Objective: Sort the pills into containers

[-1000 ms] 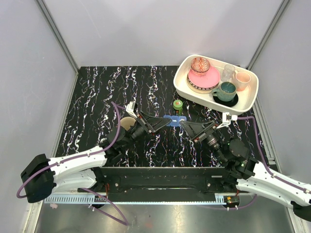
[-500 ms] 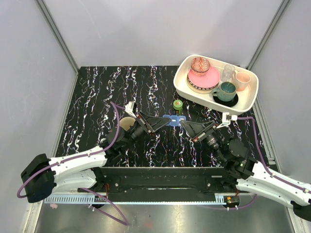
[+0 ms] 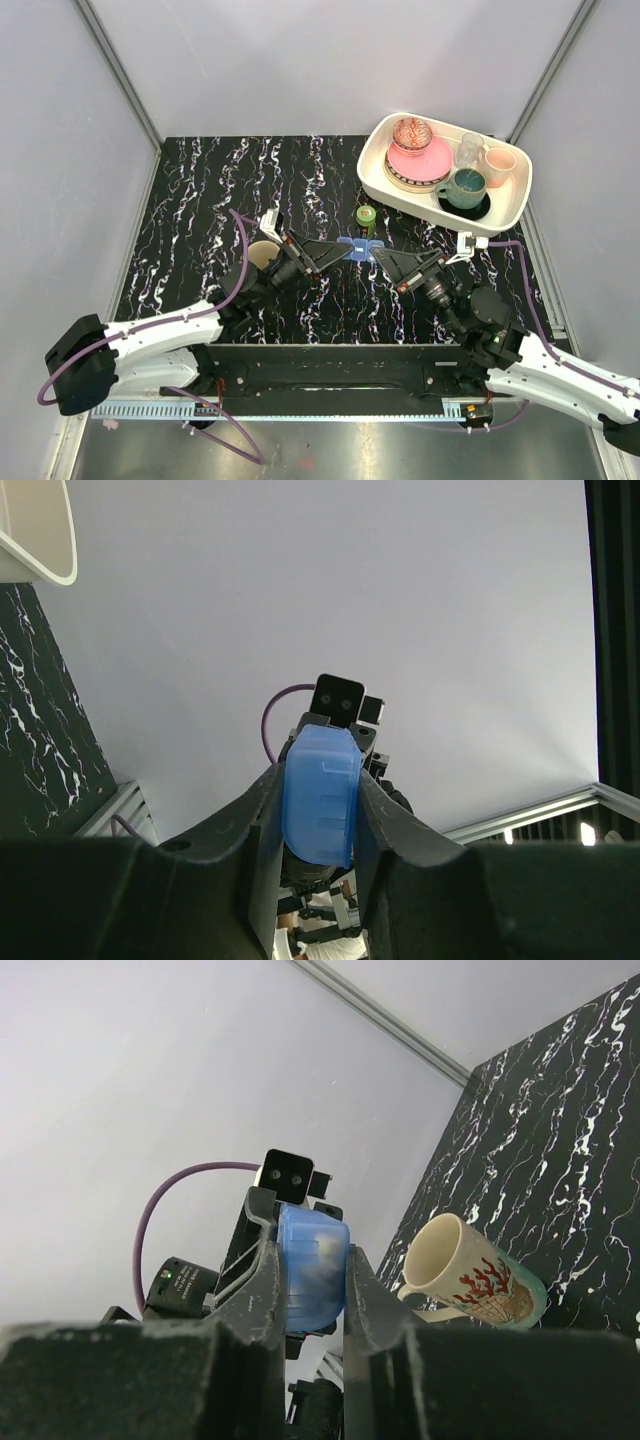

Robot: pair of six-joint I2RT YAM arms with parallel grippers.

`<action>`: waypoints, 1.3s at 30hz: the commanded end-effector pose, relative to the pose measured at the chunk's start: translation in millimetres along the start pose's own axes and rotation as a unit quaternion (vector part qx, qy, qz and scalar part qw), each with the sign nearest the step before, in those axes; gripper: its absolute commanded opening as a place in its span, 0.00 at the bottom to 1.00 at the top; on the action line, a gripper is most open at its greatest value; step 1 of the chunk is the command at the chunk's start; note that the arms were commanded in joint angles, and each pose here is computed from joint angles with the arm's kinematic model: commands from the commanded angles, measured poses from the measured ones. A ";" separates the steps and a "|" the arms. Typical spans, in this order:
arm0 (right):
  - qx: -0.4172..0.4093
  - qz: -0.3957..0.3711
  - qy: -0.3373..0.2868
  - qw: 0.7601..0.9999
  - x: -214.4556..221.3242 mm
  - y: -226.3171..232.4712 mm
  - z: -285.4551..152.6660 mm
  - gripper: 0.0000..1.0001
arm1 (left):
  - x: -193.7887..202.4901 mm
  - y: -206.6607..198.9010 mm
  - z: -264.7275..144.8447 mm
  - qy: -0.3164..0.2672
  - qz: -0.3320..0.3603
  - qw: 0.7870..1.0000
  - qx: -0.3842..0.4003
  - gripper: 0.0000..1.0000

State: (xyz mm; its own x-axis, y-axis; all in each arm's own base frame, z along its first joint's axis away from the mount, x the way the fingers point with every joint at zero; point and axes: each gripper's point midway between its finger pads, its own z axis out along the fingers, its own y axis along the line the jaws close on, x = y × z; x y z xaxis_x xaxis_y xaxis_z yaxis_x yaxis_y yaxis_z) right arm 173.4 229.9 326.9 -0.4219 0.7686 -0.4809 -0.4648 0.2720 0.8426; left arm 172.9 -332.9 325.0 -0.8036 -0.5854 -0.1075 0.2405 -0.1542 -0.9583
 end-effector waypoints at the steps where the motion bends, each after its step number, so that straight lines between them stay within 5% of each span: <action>1: -0.021 -0.003 -0.006 1.000 -3.9 10.1 0.2 0.00 | 3.7 -10.5 -0.7 0.008 -0.020 0.999 0.023 0.00; 3: -0.022 -0.002 -0.004 1.000 -3.5 10.5 0.0 0.00 | 3.4 -10.1 -1.2 0.007 -0.020 0.999 0.023 0.00; 4: -0.023 -0.002 -0.004 1.000 -3.6 11.0 -0.2 0.22 | 3.4 -10.4 -1.0 0.007 -0.020 0.999 0.023 0.00; 6: -0.026 -0.007 -0.005 1.000 -4.6 11.8 -1.6 0.49 | 3.7 -7.8 -2.0 0.008 -0.019 1.000 0.020 0.00; 11: -0.020 -0.038 -0.015 0.999 -19.3 12.1 -14.8 0.74 | 11.3 5.6 -6.5 0.029 0.015 0.999 0.000 0.00; 16: 0.021 -0.085 -0.055 0.995 -56.7 4.8 -41.6 0.78 | 25.0 38.7 -13.0 0.074 0.080 0.992 -0.061 0.00; 21: 0.066 -0.125 -0.051 0.989 -76.2 -6.7 -67.9 0.79 | 43.6 83.8 -14.0 0.159 0.194 0.961 -0.118 0.00; 31: 0.076 -0.150 0.015 0.986 -53.8 -17.4 -75.5 0.79 | 43.1 183.0 -2.8 0.234 0.341 0.881 -0.228 0.00; 39: 0.072 -0.147 0.045 0.985 -36.3 -26.1 -77.2 0.80 | 40.7 234.9 8.8 0.261 0.372 0.852 -0.258 0.03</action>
State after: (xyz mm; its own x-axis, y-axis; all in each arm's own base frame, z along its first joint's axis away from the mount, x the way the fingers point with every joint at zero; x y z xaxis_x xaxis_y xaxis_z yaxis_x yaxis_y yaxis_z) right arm 144.0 144.1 314.6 -0.3279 0.6246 -0.7087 -0.4533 0.5542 0.6981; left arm 185.3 -384.5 86.7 -0.7719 0.0625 -0.6327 0.5410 0.5874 -0.6020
